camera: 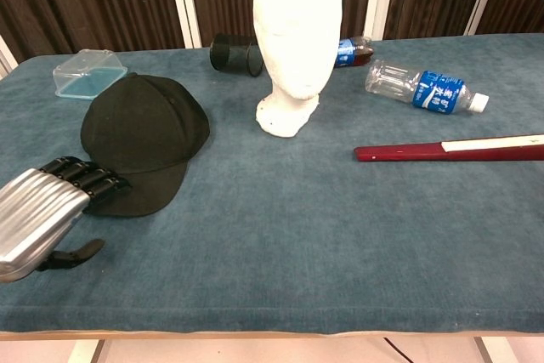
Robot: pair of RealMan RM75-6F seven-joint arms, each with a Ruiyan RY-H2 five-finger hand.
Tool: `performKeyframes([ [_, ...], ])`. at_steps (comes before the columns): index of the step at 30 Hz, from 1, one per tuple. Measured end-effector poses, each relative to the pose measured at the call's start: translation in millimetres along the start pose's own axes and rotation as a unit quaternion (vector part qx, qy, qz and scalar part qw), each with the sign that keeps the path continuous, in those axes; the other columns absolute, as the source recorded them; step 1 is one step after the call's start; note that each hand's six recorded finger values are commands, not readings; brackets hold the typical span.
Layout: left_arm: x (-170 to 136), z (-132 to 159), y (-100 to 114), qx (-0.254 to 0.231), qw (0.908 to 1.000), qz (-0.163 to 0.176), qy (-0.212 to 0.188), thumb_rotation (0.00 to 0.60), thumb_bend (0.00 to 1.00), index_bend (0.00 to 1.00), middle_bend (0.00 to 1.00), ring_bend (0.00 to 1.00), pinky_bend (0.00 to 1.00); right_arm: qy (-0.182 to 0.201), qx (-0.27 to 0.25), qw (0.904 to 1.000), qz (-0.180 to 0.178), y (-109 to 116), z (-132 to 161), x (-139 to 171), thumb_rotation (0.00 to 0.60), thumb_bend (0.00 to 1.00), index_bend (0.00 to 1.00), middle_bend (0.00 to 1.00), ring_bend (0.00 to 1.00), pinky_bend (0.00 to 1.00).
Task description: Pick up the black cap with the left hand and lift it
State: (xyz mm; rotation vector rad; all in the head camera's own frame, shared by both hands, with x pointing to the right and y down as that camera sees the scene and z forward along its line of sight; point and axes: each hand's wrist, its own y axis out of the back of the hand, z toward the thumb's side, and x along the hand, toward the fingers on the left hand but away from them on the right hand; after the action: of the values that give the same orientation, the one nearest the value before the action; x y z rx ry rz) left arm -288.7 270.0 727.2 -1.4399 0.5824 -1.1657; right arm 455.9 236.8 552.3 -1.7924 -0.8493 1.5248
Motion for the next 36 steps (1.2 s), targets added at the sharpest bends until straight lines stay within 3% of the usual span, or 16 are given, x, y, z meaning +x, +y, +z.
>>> performKeyframes([
  [14, 25.3, -2.7, -8.5, 0.017, 0.9995, 0.024, 0.014, 0.6, 0.26, 0.38, 0.4, 0.34, 0.26, -0.001, 0.006, 0.9999, 0.014, -5.5, 1.0, -2.5, 0.6, 0.13, 0.0, 0.0, 0.0, 0.0],
  [24, 35.2, -7.2, -8.9, 0.022, 0.9991, 0.034, 0.006, 0.6, 0.35, 0.55, 0.57, 0.47, 0.3, -0.004, 0.005, 0.9998, 0.019, -6.6, -0.5, -3.5, 0.6, 0.13, 0.0, 0.0, 0.0, 0.0],
  [31, 43.1, -8.5, 0.6, 0.037, 0.9973, 0.063, -0.008, 0.6, 0.41, 0.66, 0.65, 0.54, 0.35, -0.003, 0.006, 0.9996, 0.026, -8.1, 0.2, -3.6, 0.6, 0.13, 0.0, 0.0, 0.0, 0.0],
  [36, 46.5, -10.0, 11.5, 0.045, 0.9947, 0.091, -0.013, 0.6, 0.41, 0.68, 0.67, 0.56, 0.36, -0.003, 0.006, 0.9996, 0.028, -8.8, 0.3, -3.5, 0.6, 0.13, 0.0, 0.0, 0.0, 0.0],
])
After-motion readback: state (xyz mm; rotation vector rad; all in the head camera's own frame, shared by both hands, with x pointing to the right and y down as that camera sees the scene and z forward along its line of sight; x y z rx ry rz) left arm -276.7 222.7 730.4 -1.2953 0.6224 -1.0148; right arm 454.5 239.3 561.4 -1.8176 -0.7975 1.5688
